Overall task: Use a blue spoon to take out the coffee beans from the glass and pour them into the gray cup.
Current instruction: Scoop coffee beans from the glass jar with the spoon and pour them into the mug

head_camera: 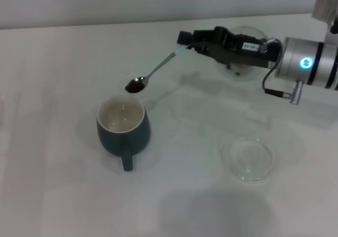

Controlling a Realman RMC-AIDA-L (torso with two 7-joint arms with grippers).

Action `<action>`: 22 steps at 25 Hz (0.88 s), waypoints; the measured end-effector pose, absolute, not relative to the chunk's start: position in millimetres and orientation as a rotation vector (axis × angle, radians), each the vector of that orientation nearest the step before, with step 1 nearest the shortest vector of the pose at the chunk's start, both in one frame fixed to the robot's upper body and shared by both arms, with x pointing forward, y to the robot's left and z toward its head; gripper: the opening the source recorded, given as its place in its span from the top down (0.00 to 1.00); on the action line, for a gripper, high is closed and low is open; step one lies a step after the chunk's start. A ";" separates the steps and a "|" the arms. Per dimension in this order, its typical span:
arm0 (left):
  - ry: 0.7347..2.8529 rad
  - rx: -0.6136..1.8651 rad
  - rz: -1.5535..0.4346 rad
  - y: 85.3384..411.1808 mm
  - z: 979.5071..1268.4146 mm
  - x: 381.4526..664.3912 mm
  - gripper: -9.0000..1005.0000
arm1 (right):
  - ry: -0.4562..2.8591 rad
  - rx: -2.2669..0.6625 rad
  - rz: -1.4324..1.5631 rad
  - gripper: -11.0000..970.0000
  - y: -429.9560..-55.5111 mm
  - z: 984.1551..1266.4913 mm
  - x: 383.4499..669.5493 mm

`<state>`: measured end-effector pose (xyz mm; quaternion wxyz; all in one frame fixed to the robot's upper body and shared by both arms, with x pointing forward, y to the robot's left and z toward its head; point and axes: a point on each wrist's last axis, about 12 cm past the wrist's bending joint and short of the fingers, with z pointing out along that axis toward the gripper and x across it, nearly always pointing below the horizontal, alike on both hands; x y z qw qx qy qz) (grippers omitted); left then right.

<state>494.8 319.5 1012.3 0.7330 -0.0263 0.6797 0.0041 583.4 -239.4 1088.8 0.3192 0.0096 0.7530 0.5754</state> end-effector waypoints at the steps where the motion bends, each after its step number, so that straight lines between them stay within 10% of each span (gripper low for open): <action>1: 1.499 -0.057 0.009 319.3 1011.9 495.0 0.32 | 1.979 0.001 1.510 0.84 -236.9 1088.8 583.2; 22: 1.517 -0.066 0.012 319.5 1009.5 494.8 0.32 | 1.821 -0.693 1.157 0.84 -195.7 1098.7 584.7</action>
